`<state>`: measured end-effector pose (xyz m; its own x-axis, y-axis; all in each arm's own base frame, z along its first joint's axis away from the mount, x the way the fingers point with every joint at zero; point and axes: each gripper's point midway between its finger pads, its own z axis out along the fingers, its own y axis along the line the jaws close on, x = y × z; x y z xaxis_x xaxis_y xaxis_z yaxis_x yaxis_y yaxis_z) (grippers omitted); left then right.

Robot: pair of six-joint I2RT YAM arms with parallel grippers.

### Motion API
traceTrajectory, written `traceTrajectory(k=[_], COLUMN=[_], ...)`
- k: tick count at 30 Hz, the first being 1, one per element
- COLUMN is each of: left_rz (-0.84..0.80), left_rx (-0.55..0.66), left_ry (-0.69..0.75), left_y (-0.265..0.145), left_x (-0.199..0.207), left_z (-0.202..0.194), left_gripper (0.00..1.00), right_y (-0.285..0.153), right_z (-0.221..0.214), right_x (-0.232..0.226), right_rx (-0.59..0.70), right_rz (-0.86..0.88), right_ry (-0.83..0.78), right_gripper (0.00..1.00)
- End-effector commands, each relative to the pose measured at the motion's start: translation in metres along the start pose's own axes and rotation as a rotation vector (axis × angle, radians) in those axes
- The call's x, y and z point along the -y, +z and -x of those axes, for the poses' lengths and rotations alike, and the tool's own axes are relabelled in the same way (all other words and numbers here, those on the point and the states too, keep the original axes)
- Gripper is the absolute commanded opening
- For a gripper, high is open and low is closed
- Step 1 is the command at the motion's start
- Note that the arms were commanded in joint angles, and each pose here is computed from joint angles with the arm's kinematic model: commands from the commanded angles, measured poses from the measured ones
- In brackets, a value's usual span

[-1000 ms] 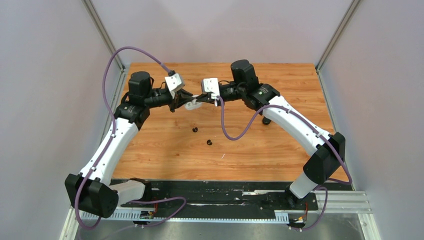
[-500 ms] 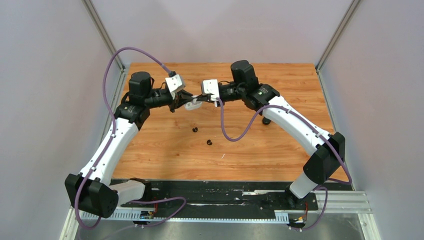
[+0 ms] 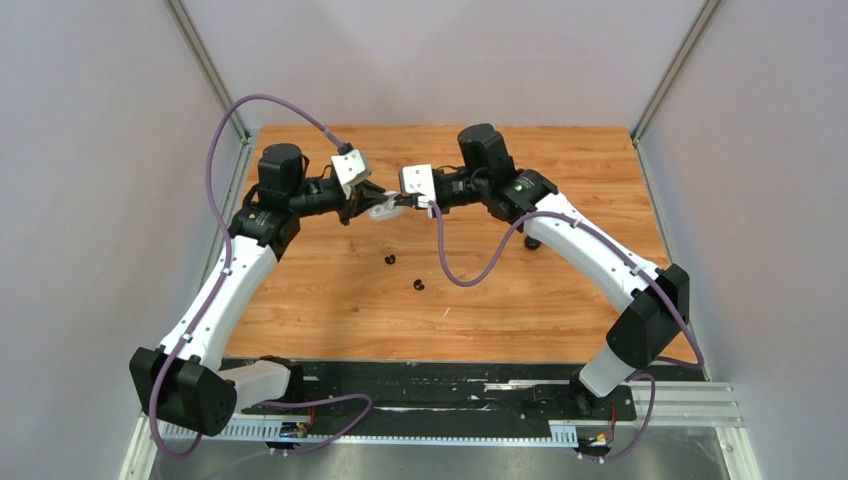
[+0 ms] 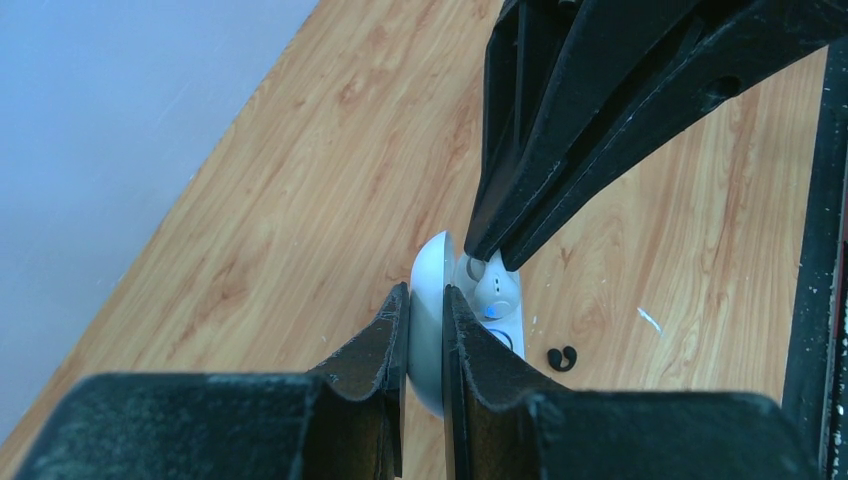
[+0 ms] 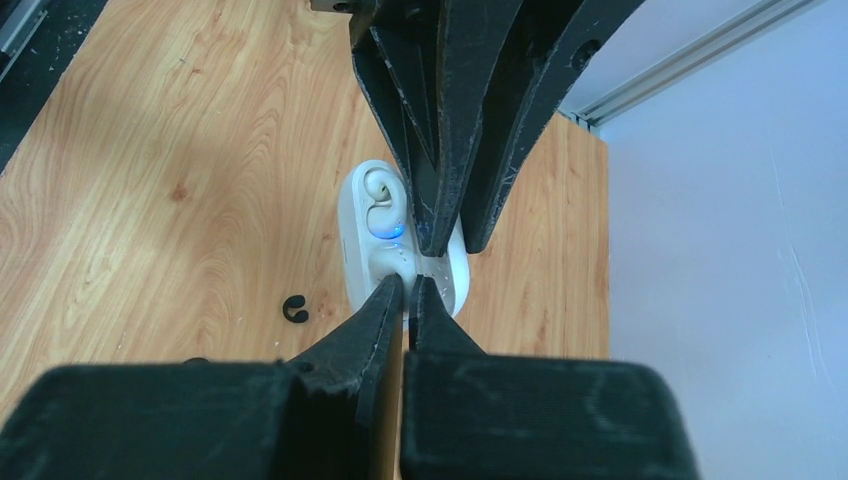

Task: Insert the wireless bluetooth earbuds into the charging case
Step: Insert the right earbud into the right side groove of the charging case.

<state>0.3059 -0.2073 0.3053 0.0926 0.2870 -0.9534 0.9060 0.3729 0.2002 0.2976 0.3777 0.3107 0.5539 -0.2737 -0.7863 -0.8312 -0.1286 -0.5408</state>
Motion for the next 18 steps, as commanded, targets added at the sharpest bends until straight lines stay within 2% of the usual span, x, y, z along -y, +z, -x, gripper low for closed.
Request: traceTrajectory(k=[1,11,18], left_rz=[-0.01,-0.026,-0.02], left_rx=[0.043,0.069,0.064], left_ry=[0.058,0.034,0.024], left_y=[-0.004,-0.001,-0.001], left_x=[0.003,0.005,0.007], left_z=[0.017,0.02,0.017], left_gripper=[0.0,0.0,0.0], right_y=[0.004,0.016,0.018], right_z=[0.002,-0.011,-0.019], right_x=[-0.005,-0.013,-0.009], right_rx=[-0.012,-0.075,-0.146], right_rz=[0.026,0.073,0.047], right_ry=[-0.014,0.016,-0.029], right_gripper=[0.0,0.0,0.0])
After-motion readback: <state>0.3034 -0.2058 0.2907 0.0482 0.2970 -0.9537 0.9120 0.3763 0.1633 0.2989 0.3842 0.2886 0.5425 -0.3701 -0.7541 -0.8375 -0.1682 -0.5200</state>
